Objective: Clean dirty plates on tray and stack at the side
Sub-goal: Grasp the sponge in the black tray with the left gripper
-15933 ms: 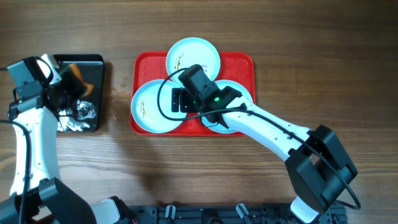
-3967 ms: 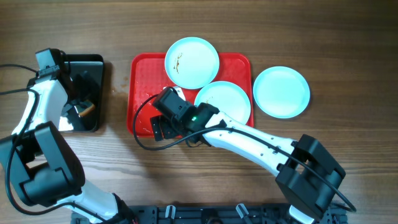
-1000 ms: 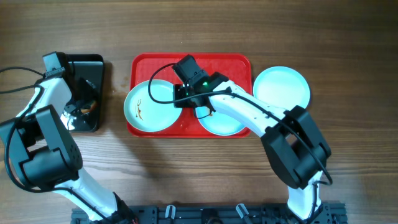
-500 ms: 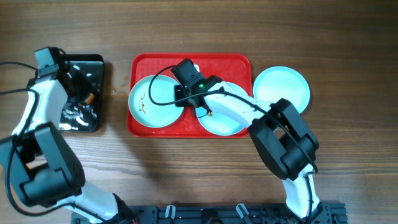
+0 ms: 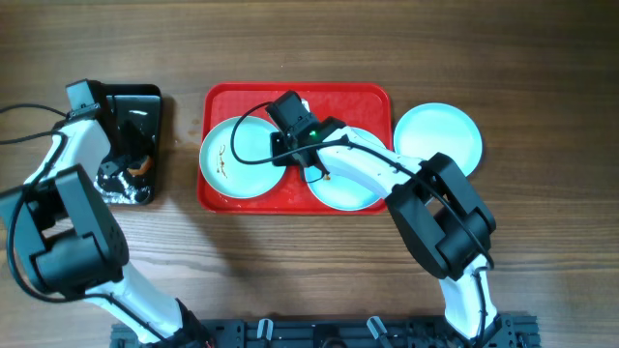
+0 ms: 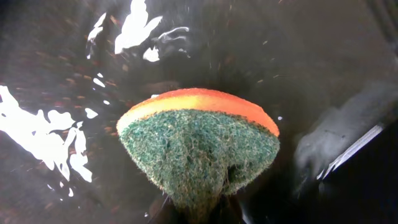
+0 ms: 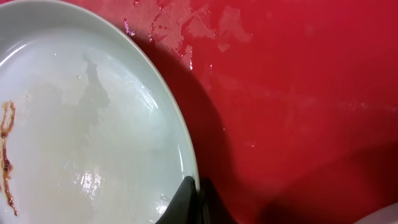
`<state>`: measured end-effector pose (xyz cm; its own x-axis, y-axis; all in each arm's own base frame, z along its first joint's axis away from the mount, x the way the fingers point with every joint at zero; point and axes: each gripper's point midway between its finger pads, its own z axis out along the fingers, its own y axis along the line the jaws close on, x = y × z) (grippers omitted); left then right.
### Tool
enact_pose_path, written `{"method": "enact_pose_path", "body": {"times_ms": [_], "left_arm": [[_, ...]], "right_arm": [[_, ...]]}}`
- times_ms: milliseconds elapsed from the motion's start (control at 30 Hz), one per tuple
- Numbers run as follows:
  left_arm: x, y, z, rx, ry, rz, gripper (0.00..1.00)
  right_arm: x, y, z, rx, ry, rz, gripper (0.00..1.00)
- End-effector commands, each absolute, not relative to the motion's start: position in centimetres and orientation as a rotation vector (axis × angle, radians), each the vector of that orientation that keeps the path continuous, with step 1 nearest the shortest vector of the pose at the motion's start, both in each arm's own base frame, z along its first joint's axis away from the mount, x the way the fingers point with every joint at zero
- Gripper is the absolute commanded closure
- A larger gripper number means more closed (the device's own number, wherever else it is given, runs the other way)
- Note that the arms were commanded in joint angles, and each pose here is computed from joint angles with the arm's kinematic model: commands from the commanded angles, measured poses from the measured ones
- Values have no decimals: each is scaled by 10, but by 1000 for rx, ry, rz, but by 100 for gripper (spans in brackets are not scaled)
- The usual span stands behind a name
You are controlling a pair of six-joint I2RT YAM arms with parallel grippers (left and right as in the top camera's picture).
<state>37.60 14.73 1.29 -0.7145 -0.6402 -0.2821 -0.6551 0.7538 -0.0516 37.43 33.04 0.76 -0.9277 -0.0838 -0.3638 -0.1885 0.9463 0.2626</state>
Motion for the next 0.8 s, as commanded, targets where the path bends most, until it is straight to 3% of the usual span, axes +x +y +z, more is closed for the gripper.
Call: {"method": "enact_pose_path", "body": {"times_ms": [0, 100, 200, 300, 433, 500, 533, 767], "left_arm": [[393, 158, 101, -946, 2448, 82, 96], [392, 158, 148, -908, 2337, 78, 96], [390, 158, 164, -881, 2305, 84, 96], [388, 159, 143, -792, 2396, 128, 92], [384, 161, 138, -774, 2424, 143, 96], [384, 161, 147, -768, 2403, 144, 84], [383, 161, 147, -770, 2404, 148, 83], [368, 157, 81, -822, 2576, 141, 91]], "right_arm": [[370, 327, -14, -237, 2780, 378, 96], [370, 327, -14, -237, 2780, 379, 96], [370, 327, -14, -237, 2781, 379, 96], [370, 326, -14, -237, 2783, 377, 96], [369, 326, -14, -239, 2787, 378, 96], [369, 326, -14, -240, 2786, 378, 96], [369, 326, -14, -239, 2787, 378, 96], [369, 326, -14, -239, 2787, 378, 96]]}}
